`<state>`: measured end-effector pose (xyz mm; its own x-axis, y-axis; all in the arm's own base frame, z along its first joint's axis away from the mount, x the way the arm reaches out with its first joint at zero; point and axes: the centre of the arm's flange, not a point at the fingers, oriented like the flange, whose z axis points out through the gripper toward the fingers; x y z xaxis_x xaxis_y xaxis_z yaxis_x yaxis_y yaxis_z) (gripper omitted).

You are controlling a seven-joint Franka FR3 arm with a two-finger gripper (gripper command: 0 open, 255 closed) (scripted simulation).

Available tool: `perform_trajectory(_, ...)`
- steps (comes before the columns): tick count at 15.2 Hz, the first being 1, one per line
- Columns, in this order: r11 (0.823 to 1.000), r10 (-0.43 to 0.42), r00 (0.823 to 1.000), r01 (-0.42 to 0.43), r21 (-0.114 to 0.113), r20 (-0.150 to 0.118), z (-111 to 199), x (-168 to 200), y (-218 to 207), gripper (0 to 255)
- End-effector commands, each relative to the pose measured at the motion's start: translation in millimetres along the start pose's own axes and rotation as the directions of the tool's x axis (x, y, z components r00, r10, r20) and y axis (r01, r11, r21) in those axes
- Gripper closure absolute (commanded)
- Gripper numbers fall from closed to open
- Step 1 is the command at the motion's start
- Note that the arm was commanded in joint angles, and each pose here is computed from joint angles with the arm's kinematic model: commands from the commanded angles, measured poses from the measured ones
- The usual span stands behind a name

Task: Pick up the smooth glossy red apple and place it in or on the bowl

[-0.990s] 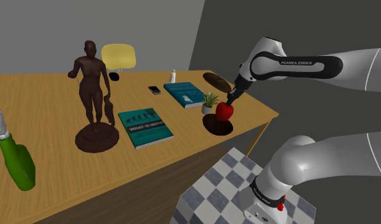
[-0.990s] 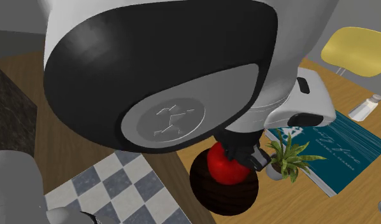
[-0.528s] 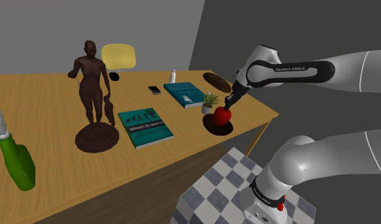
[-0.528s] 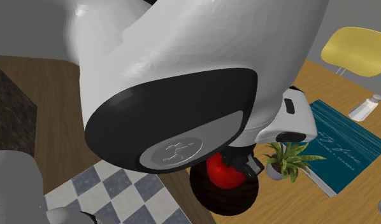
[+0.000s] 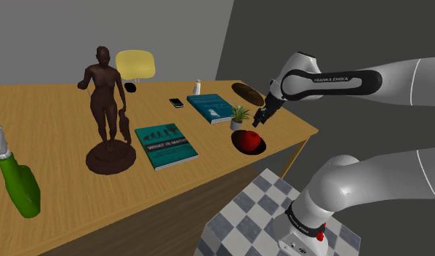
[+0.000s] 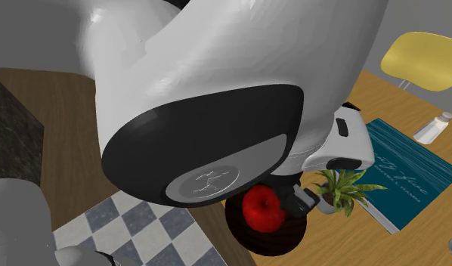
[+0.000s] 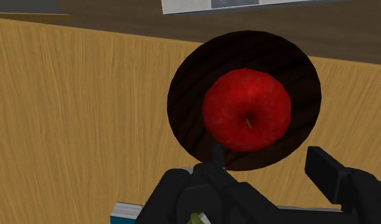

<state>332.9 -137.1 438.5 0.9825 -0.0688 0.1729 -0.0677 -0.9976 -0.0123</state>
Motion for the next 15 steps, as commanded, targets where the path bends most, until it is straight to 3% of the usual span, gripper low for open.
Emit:
perform_trajectory(1,1.000,0.000,1.000,0.000,0.000,0.000,0,0,0,0)
perform_trajectory(4,1.000,0.000,1.000,0.000,0.000,0.000,0,0,0,0)
perform_trajectory(8,1.000,0.000,1.000,0.000,0.000,0.000,-50,0,0,0)
perform_trajectory(15,1.000,0.000,1.000,0.000,0.000,0.000,-50,0,0,0)
